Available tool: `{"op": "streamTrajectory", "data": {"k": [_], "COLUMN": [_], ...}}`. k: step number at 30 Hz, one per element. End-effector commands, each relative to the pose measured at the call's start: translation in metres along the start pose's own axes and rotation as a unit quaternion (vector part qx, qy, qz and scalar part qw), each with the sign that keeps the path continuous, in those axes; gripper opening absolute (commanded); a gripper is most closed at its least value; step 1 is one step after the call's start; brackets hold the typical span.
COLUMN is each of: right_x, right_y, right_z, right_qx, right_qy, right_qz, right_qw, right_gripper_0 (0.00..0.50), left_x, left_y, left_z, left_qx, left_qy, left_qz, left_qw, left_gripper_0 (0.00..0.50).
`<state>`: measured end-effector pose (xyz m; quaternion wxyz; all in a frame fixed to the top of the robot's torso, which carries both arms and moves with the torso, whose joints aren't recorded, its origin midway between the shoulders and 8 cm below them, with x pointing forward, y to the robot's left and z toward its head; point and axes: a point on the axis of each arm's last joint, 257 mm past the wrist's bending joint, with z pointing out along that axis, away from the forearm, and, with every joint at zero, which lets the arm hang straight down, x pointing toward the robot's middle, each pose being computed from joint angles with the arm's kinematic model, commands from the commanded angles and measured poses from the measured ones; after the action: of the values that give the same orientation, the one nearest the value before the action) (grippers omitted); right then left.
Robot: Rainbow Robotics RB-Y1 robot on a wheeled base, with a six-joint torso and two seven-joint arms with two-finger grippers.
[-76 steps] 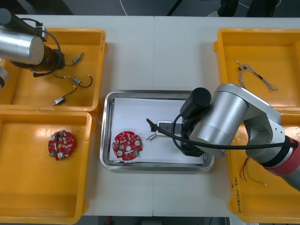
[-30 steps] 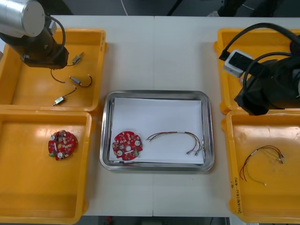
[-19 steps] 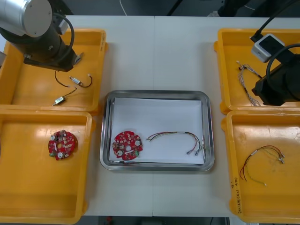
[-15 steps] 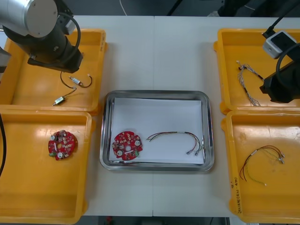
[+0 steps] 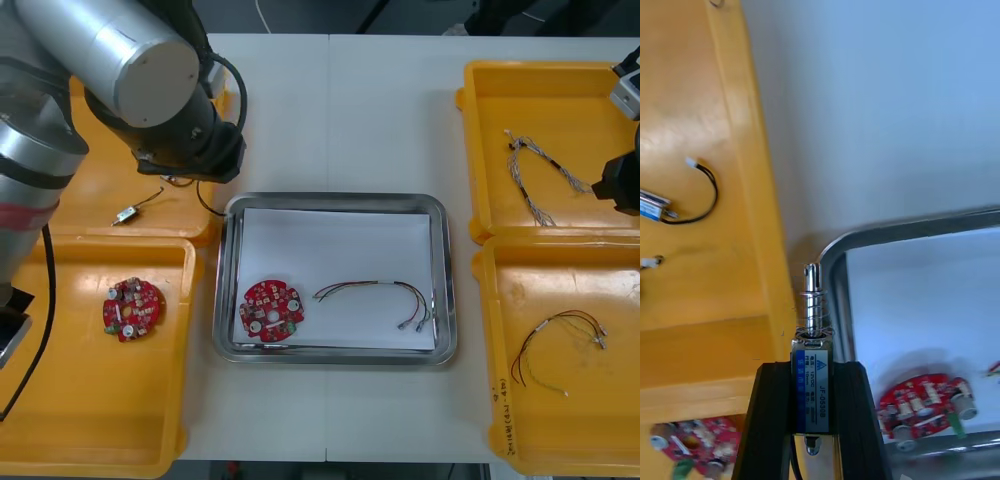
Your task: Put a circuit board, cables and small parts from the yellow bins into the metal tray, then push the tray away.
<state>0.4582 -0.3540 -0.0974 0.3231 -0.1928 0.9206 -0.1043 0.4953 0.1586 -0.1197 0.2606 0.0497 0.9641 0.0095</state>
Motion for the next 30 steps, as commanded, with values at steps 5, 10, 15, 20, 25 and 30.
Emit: {"op": "streamTrajectory", "data": {"k": [5,10,15,20,25,30], "right_x": [-0.011,-0.03,-0.035,-0.029,-0.032,-0.029], "right_y": [-0.037,-0.05,-0.06,-0.069,-0.075,-0.085], "right_z": [0.0,0.003,0.009,0.021,0.025,0.031], "right_qx": [0.003,-0.007,-0.013,-0.021,-0.013,-0.018], "right_qy": [0.013,0.016,0.031,0.061,0.088,0.116], "right_qz": [0.01,0.028,0.041,0.046,0.007,-0.018], "right_qw": [1.0,0.999,0.999,0.997,0.996,0.993], "right_gripper_0": [0.5,0.5,0.5,0.5,0.5,0.5], "left_x": [0.032,0.045,0.054,0.057,0.061,0.066], "left_y": [-0.049,-0.06,-0.063,-0.064,-0.064,-0.066], "left_z": [0.021,0.036,0.048,0.064,0.079,0.089], "left_qx": [0.027,0.026,0.022,0.018,0.012,0.012], "left_qy": [0.013,0.017,0.028,0.031,0.035,0.039], "left_qz": [0.038,0.052,0.058,0.057,0.057,0.058], "left_qw": [0.9988,0.9982,0.9977,0.9977,0.9977,0.9974], "left_gripper_0": [0.001,0.0,0.0,0.0,0.0,0.0]}}
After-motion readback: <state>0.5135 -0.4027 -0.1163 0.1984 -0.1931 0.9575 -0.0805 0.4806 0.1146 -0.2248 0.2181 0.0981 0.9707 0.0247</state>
